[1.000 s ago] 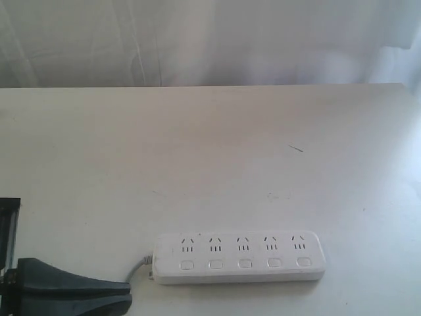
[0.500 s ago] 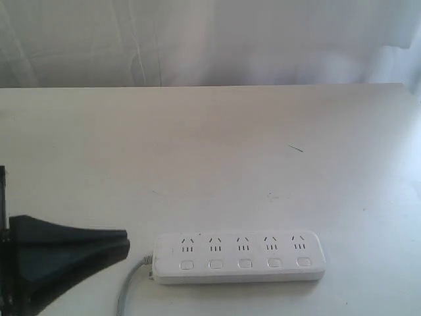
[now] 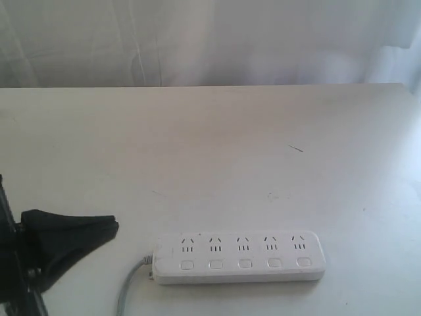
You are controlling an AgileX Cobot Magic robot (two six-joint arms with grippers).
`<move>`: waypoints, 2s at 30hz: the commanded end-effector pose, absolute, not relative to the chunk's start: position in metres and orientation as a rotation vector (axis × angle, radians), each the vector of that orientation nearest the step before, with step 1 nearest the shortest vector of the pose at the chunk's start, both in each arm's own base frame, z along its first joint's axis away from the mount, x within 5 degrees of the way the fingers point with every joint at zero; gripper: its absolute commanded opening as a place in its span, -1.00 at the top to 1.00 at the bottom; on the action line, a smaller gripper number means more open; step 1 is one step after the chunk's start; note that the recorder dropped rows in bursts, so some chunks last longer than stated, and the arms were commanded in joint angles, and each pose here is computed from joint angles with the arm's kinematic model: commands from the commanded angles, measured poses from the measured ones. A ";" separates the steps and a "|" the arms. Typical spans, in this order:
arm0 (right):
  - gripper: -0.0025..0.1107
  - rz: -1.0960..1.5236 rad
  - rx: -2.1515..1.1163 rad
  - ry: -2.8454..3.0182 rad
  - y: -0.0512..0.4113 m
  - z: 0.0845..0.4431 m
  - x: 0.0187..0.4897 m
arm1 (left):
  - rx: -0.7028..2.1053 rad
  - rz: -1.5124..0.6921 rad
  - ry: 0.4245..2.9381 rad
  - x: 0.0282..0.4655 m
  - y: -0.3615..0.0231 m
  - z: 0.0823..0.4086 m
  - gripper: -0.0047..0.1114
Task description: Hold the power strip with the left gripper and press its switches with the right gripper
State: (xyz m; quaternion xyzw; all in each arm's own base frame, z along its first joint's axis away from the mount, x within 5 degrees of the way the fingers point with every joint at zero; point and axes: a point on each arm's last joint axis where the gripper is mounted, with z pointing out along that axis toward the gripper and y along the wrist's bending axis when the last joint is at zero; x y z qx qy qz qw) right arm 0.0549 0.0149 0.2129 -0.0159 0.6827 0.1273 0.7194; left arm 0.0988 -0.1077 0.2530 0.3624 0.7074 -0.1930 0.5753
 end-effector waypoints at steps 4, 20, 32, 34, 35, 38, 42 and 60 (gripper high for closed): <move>0.96 0.258 -0.042 1.508 0.014 0.212 0.055 | 0.339 -0.316 1.755 0.102 -0.042 0.263 0.92; 0.96 0.260 -0.043 1.509 0.014 0.211 0.055 | -0.238 -0.282 1.800 0.090 -0.006 0.198 0.92; 0.96 0.261 -0.045 1.509 0.015 0.211 0.055 | 0.037 -0.107 1.761 0.065 -0.007 0.185 0.92; 0.96 0.261 -0.045 1.509 0.015 0.211 0.055 | 0.036 -0.122 1.792 0.062 -0.008 0.181 0.92; 0.96 0.261 -0.045 1.509 0.015 0.211 0.055 | 0.030 -0.133 1.798 0.060 -0.009 0.180 0.92; 0.96 0.261 -0.045 1.509 0.015 0.211 0.055 | 0.017 -0.143 1.823 0.056 -0.010 0.177 0.92; 0.96 0.261 -0.045 1.509 0.015 0.211 0.055 | -0.027 -0.168 1.831 0.054 -0.010 0.175 0.92; 0.96 0.261 -0.045 1.509 0.015 0.211 0.055 | -0.094 -0.269 1.884 0.052 -0.014 0.171 0.92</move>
